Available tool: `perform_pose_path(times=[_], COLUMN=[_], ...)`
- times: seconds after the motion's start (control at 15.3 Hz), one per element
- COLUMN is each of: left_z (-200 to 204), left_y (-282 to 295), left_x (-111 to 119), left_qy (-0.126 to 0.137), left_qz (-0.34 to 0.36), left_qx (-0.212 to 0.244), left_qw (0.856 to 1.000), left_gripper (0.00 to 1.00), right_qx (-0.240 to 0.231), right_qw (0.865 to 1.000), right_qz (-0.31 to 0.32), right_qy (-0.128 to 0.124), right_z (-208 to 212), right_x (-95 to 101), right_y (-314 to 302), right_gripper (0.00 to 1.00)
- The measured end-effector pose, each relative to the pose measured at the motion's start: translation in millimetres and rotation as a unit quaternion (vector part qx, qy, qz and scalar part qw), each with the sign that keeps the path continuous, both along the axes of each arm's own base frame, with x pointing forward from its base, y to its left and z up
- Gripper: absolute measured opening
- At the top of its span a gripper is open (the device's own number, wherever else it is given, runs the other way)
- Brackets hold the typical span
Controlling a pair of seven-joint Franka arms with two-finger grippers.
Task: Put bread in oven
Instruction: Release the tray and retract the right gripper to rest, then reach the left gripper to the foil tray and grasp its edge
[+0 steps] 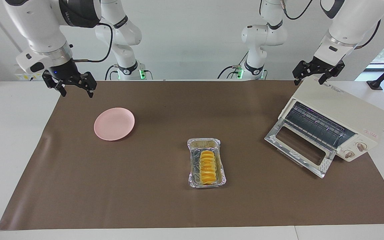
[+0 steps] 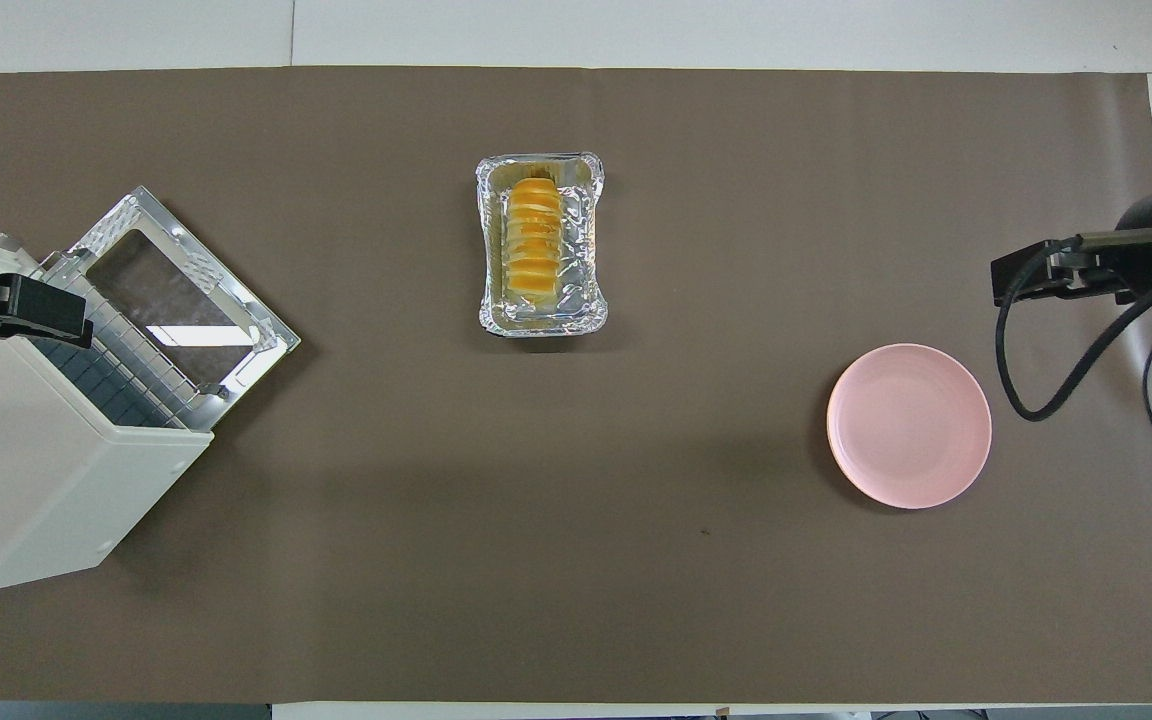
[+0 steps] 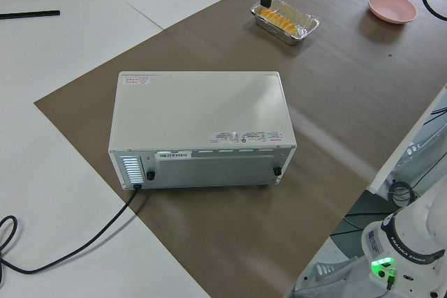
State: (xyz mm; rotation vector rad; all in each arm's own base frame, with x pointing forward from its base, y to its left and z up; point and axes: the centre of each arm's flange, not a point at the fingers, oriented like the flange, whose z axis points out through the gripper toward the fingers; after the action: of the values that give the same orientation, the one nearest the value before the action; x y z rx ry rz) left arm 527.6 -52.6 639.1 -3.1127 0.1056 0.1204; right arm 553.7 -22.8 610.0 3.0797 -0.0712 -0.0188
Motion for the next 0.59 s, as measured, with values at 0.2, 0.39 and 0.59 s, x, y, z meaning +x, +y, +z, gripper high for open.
perform_pose_path(times=[0.2,0.39,0.59], left_z=[4,-3,-28], left_y=[-13,-46,-112], left_x=[5,11,36], left_qy=[-0.026,-0.024,-0.008], left_qz=[0.024,0.018,0.015], left_qx=[-0.011,-0.036,-0.036], left_qw=[0.999,0.999,0.999], left_gripper=[1.0,1.0,1.0], right_qx=[0.0,-0.001,-0.001], right_qw=[1.0,1.0,1.0], right_qz=[-0.005,-0.019,-0.026], right_qy=[-0.002,-0.018,-0.018], right_z=[0,3,3], right_x=[0.3,2.6,2.3], right_y=[-5,-22,-30], right_gripper=[1.0,1.0,1.0])
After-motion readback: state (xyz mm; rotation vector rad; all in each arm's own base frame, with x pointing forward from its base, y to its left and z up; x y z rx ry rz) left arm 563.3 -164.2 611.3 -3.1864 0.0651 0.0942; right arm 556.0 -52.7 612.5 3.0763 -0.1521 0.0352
